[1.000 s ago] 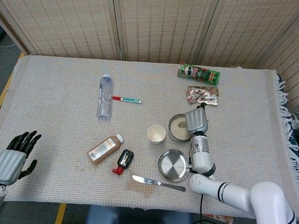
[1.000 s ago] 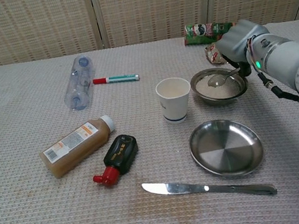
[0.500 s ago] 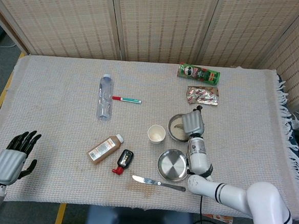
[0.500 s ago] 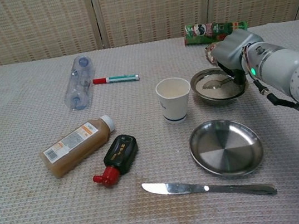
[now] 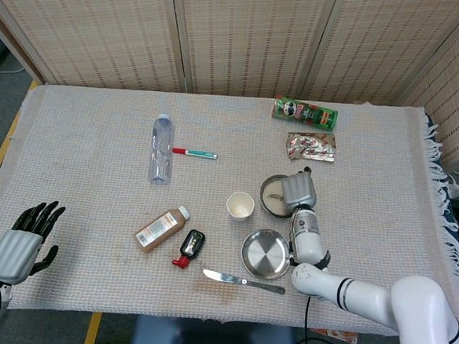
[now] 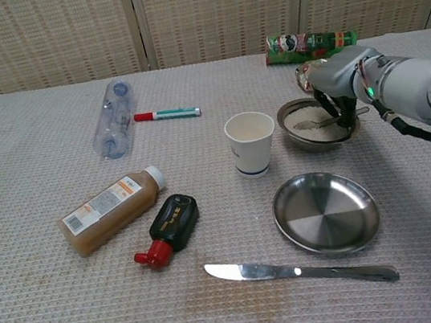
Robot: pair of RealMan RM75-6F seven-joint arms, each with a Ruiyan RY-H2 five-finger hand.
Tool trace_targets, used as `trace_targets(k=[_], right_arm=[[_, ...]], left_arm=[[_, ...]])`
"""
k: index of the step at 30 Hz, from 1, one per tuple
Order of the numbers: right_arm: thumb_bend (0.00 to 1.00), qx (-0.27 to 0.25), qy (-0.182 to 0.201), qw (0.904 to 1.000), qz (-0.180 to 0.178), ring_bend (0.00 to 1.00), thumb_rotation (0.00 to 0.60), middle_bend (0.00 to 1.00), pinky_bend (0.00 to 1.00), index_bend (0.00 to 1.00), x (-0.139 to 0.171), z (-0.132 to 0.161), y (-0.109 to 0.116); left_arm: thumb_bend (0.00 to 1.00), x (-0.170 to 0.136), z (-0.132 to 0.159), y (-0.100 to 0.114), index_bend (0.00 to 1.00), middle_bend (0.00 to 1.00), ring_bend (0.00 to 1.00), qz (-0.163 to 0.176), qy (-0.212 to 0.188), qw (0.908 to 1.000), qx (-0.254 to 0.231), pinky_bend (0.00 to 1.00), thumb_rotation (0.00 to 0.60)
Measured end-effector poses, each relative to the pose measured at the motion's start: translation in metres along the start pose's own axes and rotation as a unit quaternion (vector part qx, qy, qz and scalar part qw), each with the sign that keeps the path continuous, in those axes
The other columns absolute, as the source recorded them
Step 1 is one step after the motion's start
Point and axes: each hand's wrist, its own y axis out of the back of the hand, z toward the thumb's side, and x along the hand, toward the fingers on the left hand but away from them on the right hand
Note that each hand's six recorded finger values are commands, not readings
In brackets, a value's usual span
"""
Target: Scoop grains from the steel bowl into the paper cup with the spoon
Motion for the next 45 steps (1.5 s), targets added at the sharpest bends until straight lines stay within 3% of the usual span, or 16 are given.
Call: trace_targets(k=[10, 20, 30, 45], right_arm=[[0.33, -0.026, 0.004, 0.9996, 0.011, 0.34, 0.600, 0.55, 0.21, 0.69, 0.001, -0.006, 0.003], [0.33, -0.096, 0.019, 0.9943, 0.042, 0.34, 0.600, 0.55, 0.21, 0.68, 0.002, -0.019, 0.008], [0.33, -0.113, 0.024, 0.9926, 0.039, 0.34, 0.600, 0.55, 0.21, 0.67, 0.008, -0.031, 0.018], [0.33, -0.121, 0.041, 0.9913, 0.030, 0.34, 0.600, 0.55, 0.21, 0.67, 0.021, -0.015, 0.043]], left_arm=[[0.43, 0.000, -0.001, 0.000, 0.00, 0.00, 0.00, 0.000, 0.000, 1.0000, -0.002, 0.12, 0.600], [0.43, 0.001, -0.002, -0.001, 0.00, 0.00, 0.00, -0.001, 0.004, 1.0000, 0.002, 0.12, 0.600], [0.43, 0.003, 0.001, -0.004, 0.00, 0.00, 0.00, -0.005, 0.004, 1.0000, 0.006, 0.12, 0.600], [0.43, 0.003, 0.001, -0.003, 0.00, 0.00, 0.00, -0.007, 0.001, 1.0000, 0.000, 0.12, 0.600]])
